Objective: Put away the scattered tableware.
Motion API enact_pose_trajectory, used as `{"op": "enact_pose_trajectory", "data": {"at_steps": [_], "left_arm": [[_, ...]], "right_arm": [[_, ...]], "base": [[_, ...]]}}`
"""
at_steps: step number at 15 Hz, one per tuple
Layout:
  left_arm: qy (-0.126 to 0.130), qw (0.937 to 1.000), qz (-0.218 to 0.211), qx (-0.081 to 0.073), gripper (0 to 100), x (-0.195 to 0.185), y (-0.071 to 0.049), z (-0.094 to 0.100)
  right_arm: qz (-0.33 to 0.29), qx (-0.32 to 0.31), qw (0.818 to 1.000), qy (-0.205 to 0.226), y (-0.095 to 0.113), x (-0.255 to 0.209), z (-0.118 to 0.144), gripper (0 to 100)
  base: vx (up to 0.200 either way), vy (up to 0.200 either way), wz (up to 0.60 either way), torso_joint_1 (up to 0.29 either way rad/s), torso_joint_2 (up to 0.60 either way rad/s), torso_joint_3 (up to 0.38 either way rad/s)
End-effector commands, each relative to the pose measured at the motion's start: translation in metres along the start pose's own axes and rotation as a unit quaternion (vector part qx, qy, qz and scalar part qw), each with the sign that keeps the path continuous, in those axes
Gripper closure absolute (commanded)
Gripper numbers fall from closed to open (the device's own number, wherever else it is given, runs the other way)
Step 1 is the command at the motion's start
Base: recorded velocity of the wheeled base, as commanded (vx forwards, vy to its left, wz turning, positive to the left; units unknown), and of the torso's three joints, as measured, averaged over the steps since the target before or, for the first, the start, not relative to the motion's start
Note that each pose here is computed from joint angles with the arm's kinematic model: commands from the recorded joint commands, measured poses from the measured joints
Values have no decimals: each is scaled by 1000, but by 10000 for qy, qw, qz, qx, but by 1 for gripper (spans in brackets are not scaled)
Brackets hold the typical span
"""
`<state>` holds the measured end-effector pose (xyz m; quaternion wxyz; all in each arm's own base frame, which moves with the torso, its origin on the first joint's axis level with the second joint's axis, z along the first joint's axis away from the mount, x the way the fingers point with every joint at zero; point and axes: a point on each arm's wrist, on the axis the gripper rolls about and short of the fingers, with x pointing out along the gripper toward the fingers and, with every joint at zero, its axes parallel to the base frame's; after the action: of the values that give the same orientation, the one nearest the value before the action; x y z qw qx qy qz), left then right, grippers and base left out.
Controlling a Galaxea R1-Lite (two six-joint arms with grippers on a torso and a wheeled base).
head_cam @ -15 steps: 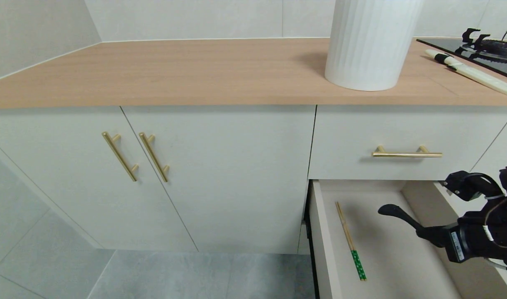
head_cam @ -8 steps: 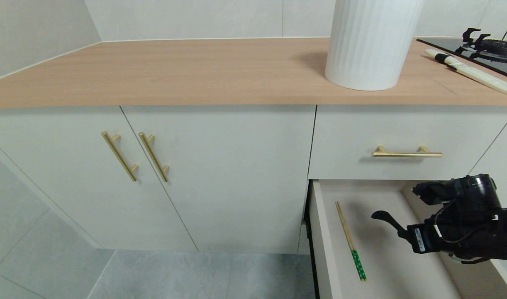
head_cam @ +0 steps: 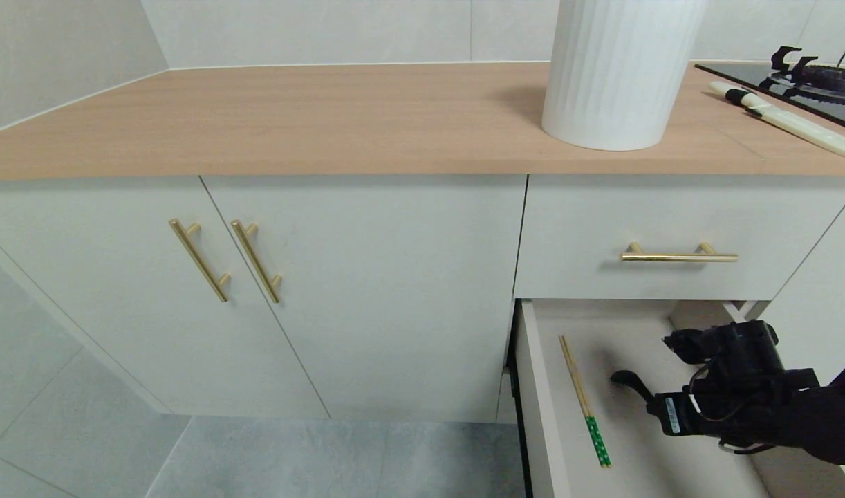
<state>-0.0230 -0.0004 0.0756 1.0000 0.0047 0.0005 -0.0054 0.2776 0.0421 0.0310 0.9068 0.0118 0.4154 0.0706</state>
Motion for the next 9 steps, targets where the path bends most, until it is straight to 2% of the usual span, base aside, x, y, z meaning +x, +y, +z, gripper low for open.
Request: {"op": "enact_pose_trajectory", "data": {"at_steps": [1,9], "left_arm": [[2,10000,1,-1,0,0,0,0],[2,10000,1,-1,0,0,0,0]], "right_arm": [[-33,7,9998,219,-1,15,-10,100],[-177,148,9997,75,-4,23,-10,100]], "base": [[0,0,0,0,0,0],[0,0,0,0,0,0]]}}
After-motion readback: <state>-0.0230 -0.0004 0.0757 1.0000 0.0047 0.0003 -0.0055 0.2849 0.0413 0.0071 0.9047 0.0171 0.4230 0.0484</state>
